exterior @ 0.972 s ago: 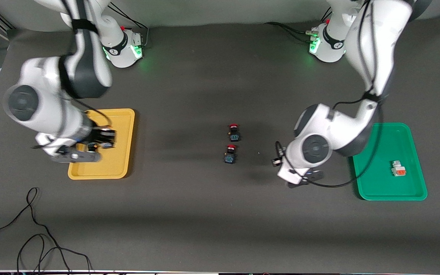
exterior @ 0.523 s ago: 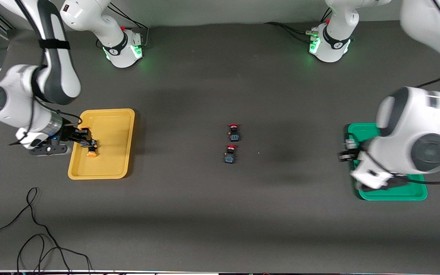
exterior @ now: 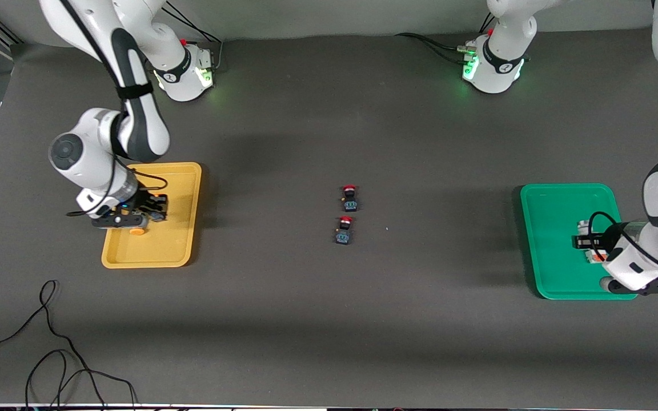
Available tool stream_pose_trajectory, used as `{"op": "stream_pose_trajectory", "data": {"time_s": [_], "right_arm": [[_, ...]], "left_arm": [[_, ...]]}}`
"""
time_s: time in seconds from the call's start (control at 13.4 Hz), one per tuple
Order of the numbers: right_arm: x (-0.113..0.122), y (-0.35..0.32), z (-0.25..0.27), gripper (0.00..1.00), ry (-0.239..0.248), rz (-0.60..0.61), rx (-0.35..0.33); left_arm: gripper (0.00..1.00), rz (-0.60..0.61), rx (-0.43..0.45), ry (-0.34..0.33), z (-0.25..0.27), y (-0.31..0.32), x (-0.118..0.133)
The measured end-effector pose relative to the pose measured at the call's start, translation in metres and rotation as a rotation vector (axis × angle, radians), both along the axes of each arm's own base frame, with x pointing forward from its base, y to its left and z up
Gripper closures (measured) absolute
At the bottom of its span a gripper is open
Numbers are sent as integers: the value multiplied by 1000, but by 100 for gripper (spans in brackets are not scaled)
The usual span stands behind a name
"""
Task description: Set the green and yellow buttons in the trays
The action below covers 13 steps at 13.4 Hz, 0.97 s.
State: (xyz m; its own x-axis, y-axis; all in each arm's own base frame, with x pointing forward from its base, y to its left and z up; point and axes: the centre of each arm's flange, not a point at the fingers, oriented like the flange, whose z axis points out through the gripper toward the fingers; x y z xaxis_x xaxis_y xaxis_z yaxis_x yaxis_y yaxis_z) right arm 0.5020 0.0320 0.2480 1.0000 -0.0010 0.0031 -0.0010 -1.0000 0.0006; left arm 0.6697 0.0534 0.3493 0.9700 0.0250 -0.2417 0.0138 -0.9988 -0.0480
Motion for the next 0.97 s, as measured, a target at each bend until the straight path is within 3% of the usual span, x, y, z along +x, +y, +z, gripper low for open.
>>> {"op": "stream_pose_trajectory", "data": {"time_s": [0.3, 0.52, 0.75, 0.9, 0.97], "right_arm": [[-3, 7, -27, 59, 14, 10, -5], [4, 9, -20, 33, 2, 11, 2], [22, 18, 5, 1, 45, 24, 63], [46, 16, 44, 0, 76, 54, 79], [56, 18, 66, 0, 100, 60, 74]], "left_arm": [[59, -31, -35, -88, -92, 14, -25], [59, -30, -51, -127, -126, 24, -44], [59, -26, -60, -172, -151, 26, -59], [59, -23, -64, -170, -163, 27, -64], [54, -23, -65, -171, -164, 27, -64]]}}
